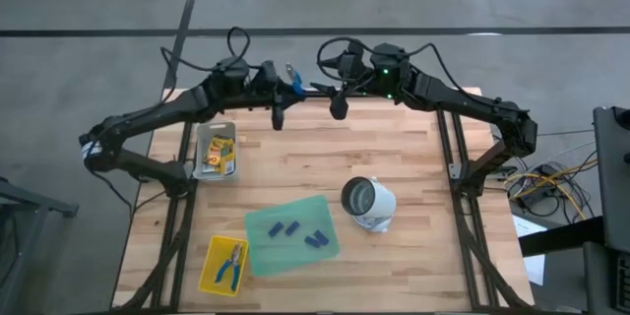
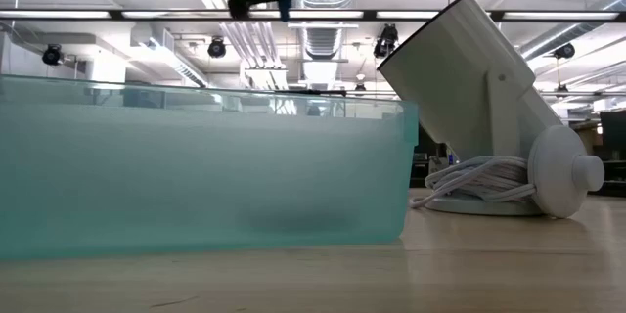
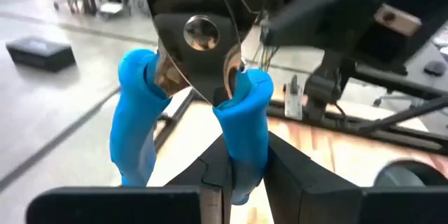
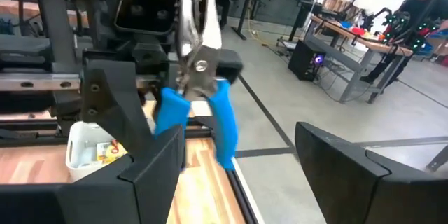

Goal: Pick & Place School Supplies
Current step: Put the blue hole puncher into the yellow bin

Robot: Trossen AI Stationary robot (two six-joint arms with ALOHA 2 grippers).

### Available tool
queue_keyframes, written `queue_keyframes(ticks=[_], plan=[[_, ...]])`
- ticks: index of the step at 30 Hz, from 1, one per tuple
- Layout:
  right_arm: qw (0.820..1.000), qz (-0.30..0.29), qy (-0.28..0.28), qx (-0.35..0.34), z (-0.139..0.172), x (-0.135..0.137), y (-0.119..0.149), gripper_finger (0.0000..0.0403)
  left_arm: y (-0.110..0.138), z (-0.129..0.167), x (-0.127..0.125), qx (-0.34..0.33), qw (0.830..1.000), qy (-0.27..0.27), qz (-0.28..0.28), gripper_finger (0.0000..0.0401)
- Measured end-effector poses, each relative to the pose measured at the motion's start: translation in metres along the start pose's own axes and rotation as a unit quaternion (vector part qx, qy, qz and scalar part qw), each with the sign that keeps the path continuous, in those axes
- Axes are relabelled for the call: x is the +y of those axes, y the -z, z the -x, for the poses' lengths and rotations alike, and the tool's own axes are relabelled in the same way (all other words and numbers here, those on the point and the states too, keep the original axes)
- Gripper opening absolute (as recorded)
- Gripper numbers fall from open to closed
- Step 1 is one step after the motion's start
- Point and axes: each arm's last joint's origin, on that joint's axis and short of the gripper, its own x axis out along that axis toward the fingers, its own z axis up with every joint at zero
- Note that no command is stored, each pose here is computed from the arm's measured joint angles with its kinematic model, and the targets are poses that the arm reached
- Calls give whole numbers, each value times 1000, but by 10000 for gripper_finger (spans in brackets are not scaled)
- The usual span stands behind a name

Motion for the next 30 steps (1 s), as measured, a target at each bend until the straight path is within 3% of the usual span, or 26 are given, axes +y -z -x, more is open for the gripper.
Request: queue_keyframes(ticks=[4, 8, 14, 17, 25, 30], plan=[[1000, 2, 2, 1, 0, 0, 0, 270, 2, 18, -4, 39, 999, -4, 29, 62], [998, 9, 61, 13, 0, -4, 1, 270, 9, 39, -9, 101, 991, -30, 80, 62], [987, -13, 158, 34, 2, -9, 3, 270, 28, 62, -20, 206, 953, -87, 206, 62], [985, -42, 163, 27, 4, -11, 1, 270, 36, 65, -34, 253, 934, -78, 238, 62], [994, -34, 105, 16, 20, -11, 1, 270, 45, 63, -78, 280, 934, -85, 206, 62], [995, -33, 98, 1, 41, -9, 11, 270, 53, 69, -87, 310, 914, -117, 236, 62]])
